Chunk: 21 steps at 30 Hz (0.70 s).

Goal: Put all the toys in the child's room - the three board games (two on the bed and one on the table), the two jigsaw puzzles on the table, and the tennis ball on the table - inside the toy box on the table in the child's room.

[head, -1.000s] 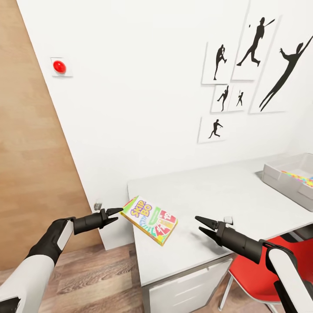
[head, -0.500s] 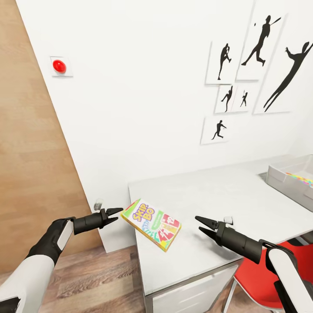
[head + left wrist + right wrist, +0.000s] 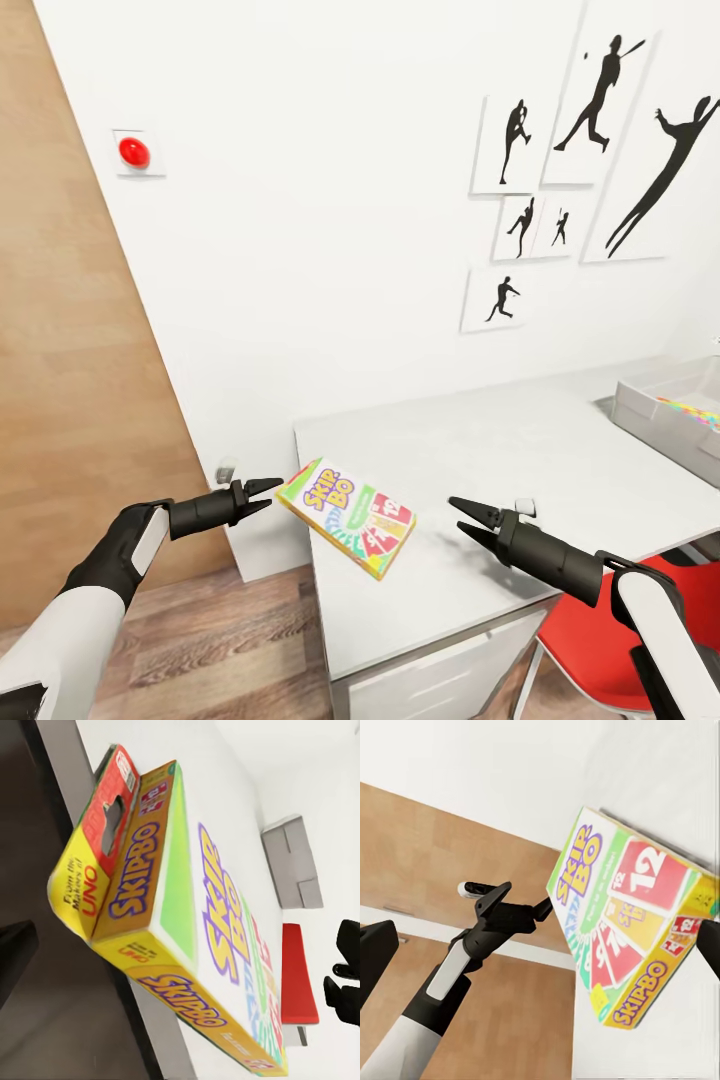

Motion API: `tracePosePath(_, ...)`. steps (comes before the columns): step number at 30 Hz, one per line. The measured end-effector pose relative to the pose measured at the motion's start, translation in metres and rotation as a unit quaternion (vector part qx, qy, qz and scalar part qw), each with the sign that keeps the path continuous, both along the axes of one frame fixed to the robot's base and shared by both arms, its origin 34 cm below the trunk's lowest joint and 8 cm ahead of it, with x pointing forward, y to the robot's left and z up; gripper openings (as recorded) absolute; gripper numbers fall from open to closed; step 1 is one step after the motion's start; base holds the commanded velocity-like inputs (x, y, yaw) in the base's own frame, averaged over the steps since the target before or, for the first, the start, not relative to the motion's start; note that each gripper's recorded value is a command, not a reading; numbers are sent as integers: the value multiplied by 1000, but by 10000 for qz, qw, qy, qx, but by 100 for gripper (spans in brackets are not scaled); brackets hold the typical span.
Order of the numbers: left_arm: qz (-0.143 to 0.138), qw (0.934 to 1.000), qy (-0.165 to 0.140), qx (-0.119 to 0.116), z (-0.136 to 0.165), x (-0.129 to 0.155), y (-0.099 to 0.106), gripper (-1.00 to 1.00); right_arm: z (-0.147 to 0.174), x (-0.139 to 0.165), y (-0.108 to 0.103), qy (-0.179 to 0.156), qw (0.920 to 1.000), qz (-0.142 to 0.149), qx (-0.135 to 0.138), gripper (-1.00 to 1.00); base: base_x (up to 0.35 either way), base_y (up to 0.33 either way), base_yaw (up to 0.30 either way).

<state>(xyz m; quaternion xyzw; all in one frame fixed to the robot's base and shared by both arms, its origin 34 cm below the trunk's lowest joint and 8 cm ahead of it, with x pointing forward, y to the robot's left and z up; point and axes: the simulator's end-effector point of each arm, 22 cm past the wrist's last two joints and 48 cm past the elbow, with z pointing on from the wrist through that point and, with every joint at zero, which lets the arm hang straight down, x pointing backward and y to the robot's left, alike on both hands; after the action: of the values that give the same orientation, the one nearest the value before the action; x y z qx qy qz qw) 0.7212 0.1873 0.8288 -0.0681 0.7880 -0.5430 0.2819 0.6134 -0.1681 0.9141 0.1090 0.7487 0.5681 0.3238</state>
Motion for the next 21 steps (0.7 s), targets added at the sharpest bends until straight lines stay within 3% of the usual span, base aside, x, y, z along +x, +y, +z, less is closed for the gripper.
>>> tracePosePath(14, 3, 10000, -4, -5, 0, 0, 1, 100, 0, 0, 0, 0, 10000, -1, -1, 100, 0, -24, 0)
tracePosePath(21, -21, 9997, -100, -209, -2, -1, 0, 100, -12, -1, 0, 0, 10000, -1, -4, 100, 0, 0, 0)
